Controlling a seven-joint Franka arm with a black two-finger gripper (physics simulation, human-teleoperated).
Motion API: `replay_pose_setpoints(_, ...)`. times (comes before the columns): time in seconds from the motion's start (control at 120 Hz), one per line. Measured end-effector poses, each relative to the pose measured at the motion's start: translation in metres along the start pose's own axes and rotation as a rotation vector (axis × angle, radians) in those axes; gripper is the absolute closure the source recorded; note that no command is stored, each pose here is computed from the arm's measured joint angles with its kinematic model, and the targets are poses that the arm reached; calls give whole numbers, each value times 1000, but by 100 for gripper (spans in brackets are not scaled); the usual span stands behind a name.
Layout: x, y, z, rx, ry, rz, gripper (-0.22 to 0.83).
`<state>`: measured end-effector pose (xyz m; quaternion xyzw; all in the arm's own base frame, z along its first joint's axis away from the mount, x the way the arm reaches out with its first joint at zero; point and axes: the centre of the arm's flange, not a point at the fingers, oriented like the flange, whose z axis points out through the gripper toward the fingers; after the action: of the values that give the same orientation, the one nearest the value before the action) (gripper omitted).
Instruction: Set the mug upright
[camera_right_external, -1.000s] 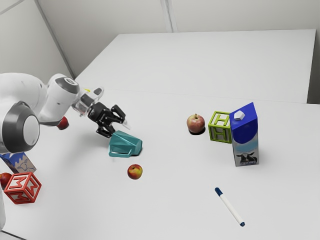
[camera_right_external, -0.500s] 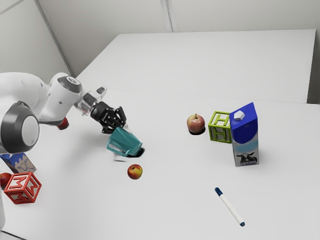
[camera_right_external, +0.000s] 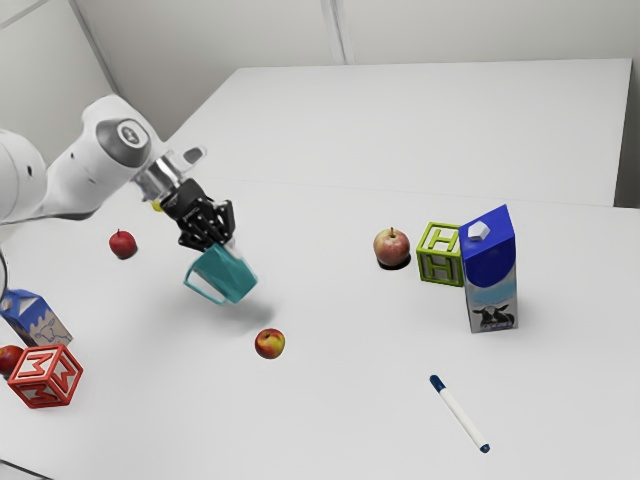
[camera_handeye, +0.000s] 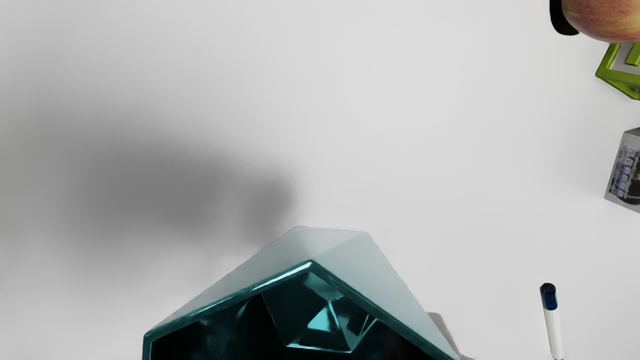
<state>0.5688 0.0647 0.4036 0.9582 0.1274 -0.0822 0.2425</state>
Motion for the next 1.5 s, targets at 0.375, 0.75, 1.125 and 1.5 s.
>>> replay_pose_setpoints(0.375, -53, 15, 32, 396, 90, -54, 79)
replay_pose_setpoints(0.75, -82, 12, 67, 488, 291, -200, 78)
replay_pose_setpoints(1.125, -78, 10, 81, 464, 425, -394, 78)
replay_pose_setpoints(1.5, -72, 4, 97, 384, 439, -598, 62)
